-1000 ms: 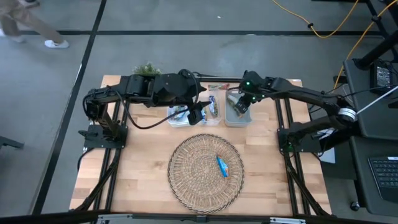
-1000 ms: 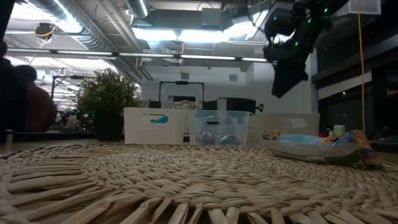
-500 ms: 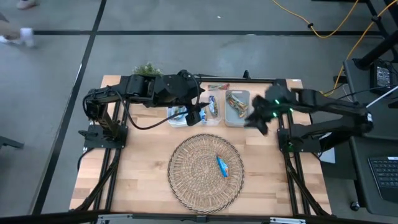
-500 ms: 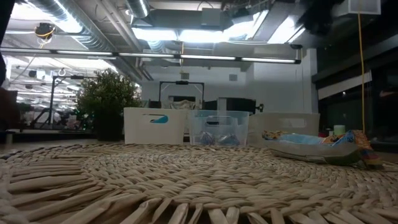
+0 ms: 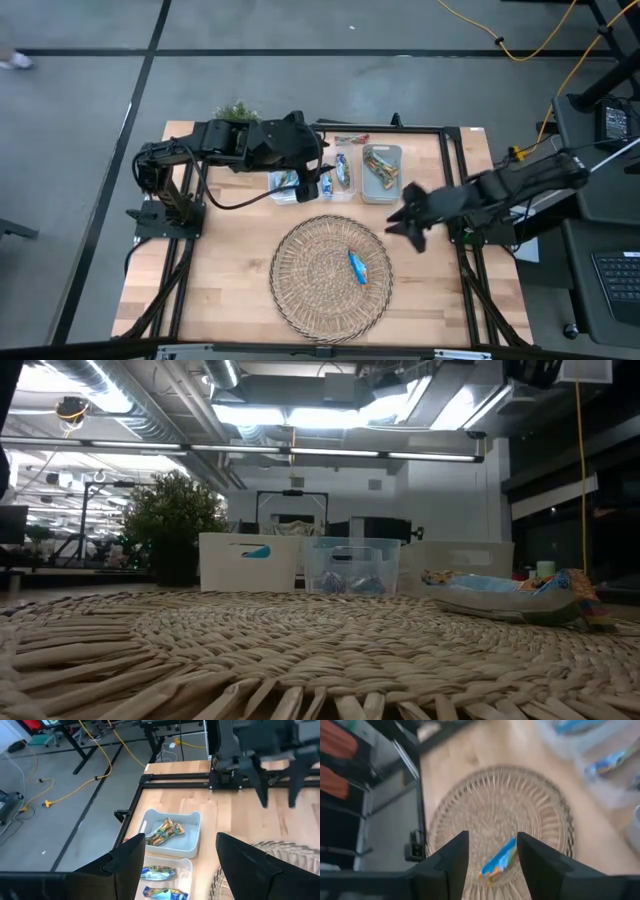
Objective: Pick and place Granola Bars by type
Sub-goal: Put the yellow granola bar into the gray bin
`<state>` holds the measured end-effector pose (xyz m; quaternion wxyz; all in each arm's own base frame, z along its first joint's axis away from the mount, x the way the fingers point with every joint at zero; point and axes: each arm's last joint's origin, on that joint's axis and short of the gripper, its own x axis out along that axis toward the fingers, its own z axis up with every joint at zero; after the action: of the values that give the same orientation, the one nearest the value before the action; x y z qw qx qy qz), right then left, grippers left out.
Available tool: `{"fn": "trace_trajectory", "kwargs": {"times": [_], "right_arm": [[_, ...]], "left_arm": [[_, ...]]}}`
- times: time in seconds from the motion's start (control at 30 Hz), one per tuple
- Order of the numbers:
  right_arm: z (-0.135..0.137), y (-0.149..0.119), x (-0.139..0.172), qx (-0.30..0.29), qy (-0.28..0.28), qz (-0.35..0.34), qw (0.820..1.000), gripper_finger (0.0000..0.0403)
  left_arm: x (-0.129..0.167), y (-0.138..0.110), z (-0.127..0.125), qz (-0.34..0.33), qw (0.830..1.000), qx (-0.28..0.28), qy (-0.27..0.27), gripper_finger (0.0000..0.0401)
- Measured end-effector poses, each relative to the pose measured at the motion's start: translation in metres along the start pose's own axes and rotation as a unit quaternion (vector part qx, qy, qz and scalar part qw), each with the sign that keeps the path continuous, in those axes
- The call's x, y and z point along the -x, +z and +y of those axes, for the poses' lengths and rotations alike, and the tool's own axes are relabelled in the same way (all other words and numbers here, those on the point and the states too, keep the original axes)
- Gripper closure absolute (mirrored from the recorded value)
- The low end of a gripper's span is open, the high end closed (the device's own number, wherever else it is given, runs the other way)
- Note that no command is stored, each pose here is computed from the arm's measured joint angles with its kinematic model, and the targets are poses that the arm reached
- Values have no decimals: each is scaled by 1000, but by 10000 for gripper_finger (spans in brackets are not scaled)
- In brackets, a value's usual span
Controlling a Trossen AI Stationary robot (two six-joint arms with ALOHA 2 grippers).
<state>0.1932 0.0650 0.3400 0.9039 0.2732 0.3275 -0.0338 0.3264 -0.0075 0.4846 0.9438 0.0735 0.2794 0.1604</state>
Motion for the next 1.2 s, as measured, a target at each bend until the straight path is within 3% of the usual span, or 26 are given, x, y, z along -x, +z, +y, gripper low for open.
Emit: {"fn": "trace_trajectory", "kwargs": {"times": [0.3,0.47,0.83,1.2], "right_arm": [[6,-27,-90,-34,-94,134,986,243],[3,-40,-126,-51,-121,179,975,231],[-1,-55,-169,-87,-143,194,967,138],[-14,-78,-211,-92,-166,240,952,130]], "left_arm": [[3,-6,2,26,998,-55,-1,166],[1,-6,5,30,998,-49,3,166],[0,-9,10,46,998,-47,5,166],[0,-9,9,45,998,-39,-9,166]]}}
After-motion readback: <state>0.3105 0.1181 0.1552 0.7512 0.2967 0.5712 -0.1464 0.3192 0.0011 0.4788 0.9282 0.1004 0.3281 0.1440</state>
